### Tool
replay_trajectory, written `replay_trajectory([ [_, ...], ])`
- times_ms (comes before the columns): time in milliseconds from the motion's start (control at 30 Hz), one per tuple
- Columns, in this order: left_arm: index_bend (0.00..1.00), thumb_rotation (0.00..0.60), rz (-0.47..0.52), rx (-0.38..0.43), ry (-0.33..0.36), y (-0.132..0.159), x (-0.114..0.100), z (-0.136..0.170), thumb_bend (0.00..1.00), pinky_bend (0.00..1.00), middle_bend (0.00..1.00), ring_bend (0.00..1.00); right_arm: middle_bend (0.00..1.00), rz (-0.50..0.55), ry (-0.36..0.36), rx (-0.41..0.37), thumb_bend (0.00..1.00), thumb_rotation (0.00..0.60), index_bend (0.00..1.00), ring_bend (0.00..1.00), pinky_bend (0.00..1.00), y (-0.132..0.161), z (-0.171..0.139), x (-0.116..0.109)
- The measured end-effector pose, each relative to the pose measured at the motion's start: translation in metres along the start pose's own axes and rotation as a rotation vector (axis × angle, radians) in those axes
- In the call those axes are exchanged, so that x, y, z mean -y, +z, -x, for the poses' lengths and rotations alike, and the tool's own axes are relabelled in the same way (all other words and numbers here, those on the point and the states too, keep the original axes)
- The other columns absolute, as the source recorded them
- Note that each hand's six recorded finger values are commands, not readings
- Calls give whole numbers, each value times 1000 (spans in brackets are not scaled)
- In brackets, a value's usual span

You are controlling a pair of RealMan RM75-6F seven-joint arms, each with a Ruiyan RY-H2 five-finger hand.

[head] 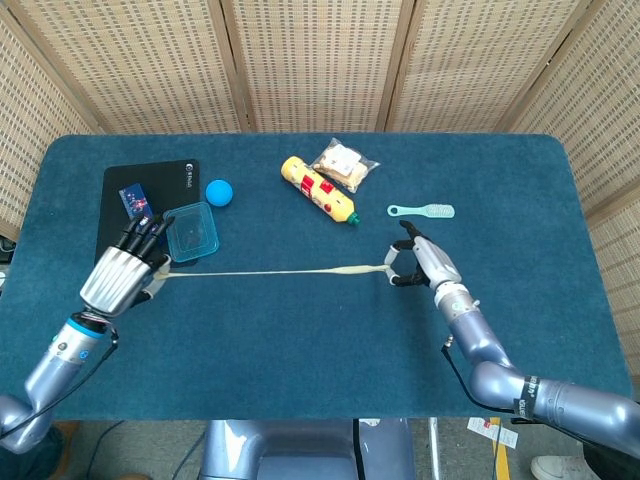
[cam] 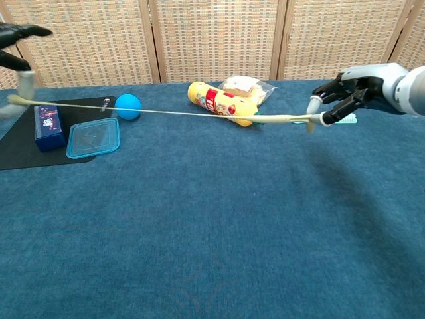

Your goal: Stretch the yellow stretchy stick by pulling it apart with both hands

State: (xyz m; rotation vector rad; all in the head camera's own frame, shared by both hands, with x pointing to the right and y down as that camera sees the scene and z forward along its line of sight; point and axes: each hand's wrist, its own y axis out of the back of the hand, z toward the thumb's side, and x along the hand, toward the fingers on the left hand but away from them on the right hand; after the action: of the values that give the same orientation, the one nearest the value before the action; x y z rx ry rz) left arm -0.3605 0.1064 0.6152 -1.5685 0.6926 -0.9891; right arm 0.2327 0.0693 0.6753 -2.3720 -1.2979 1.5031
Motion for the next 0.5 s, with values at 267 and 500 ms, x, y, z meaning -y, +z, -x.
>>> replay_trajectory([
  [267,886,600,-56,-115,6,-56,-15,12,648,0,0,0,34,-18,-30,25,553,600,781,0,0,-21,-11,-22],
  [500,886,600,-77,-223,4,-102,-24,18,648,0,0,0,35,-31,-54,52,553,600,781,0,0,-42,-24,-40],
])
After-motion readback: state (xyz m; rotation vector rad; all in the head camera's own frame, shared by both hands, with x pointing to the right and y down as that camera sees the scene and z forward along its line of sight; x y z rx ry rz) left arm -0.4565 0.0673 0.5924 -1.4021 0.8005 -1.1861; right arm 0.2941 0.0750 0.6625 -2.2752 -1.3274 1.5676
